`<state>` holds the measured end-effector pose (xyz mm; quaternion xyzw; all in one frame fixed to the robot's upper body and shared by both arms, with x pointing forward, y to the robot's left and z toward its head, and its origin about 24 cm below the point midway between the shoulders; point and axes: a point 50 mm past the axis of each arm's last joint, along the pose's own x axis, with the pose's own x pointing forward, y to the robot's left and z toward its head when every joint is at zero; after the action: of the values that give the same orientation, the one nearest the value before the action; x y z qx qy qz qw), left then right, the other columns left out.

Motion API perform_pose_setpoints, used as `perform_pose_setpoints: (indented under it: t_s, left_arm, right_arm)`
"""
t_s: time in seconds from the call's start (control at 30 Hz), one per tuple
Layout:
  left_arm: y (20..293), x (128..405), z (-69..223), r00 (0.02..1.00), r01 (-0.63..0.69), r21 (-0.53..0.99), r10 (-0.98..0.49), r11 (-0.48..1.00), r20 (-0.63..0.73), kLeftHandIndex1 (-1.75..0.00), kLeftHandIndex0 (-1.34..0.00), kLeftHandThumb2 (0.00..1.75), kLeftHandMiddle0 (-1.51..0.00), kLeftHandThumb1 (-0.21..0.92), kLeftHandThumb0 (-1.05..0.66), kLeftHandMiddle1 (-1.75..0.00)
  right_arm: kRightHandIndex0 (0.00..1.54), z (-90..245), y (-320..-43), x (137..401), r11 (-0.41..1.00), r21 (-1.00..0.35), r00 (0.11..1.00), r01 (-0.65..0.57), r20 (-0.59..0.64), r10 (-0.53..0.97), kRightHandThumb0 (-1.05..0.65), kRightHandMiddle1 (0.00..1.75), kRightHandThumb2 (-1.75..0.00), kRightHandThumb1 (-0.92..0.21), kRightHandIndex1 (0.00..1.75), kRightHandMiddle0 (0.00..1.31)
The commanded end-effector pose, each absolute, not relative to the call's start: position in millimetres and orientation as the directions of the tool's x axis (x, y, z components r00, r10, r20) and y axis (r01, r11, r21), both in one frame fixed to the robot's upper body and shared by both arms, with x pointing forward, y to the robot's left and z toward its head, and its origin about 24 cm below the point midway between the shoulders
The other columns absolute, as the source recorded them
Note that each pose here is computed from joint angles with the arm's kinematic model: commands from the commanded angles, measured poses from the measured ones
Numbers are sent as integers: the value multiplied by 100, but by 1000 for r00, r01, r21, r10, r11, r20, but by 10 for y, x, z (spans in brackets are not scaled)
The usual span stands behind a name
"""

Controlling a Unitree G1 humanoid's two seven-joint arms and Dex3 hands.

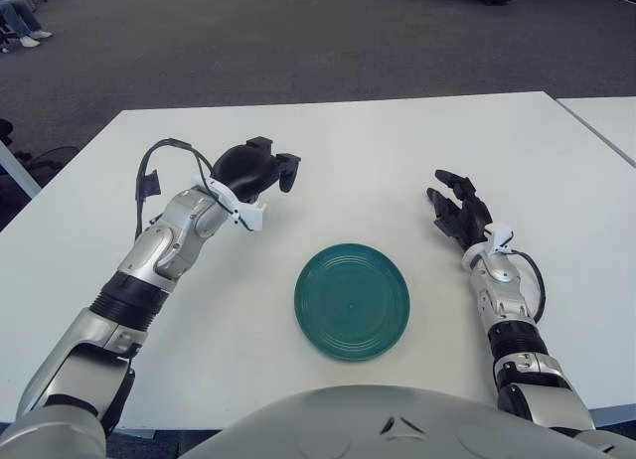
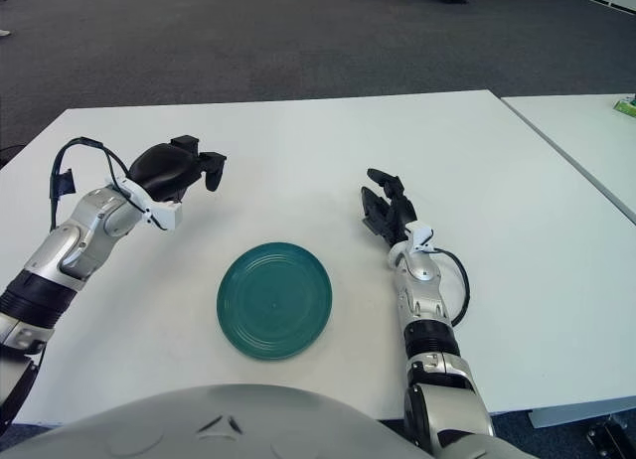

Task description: Put the gum into the plate.

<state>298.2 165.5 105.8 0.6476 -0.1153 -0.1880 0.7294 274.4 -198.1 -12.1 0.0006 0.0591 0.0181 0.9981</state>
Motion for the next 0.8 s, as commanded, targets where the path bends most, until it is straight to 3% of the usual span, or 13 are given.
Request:
perform_pose_setpoints:
  t_s: [0.0,0.43,0.6,0.7,0.73,0.77]
  left_arm:
    - [1822,3033,1037,927,118,988,-367,95,-76,-175,-55,86,-33,68,38,-175]
    - [2028,3061,1001,967,41,972,-255,232,20,-172,-44,80,-30,72,37,-175]
    - [2209,3060,957,983,3,964,-178,266,46,-144,-30,53,-27,87,34,-168]
    - [2409,3071,819,996,-17,972,-83,235,37,-131,-23,47,-26,91,34,-167]
    - [2448,3074,789,997,-21,974,-64,226,36,-128,-21,48,-25,88,21,-153]
    - [2492,3088,758,999,-30,974,-24,223,36,-121,-20,54,-26,82,3,-126]
  right_arm:
    - [41,-379,-1970,2593,999,30,968,-24,-251,30,-63,78,-66,-92,1,0]
    - [43,-395,-1989,2595,999,34,967,-16,-255,25,-62,80,-65,-92,1,1]
    - [43,-391,-1982,2599,999,37,967,-17,-254,26,-62,80,-64,-92,1,1]
    - [43,-386,-1978,2604,999,37,966,-19,-258,28,-62,80,-63,-92,1,0]
    - [43,-385,-1977,2605,999,37,966,-19,-259,28,-62,81,-63,-92,1,0]
    - [43,-379,-1972,2605,999,39,966,-18,-258,28,-61,81,-63,-92,1,0]
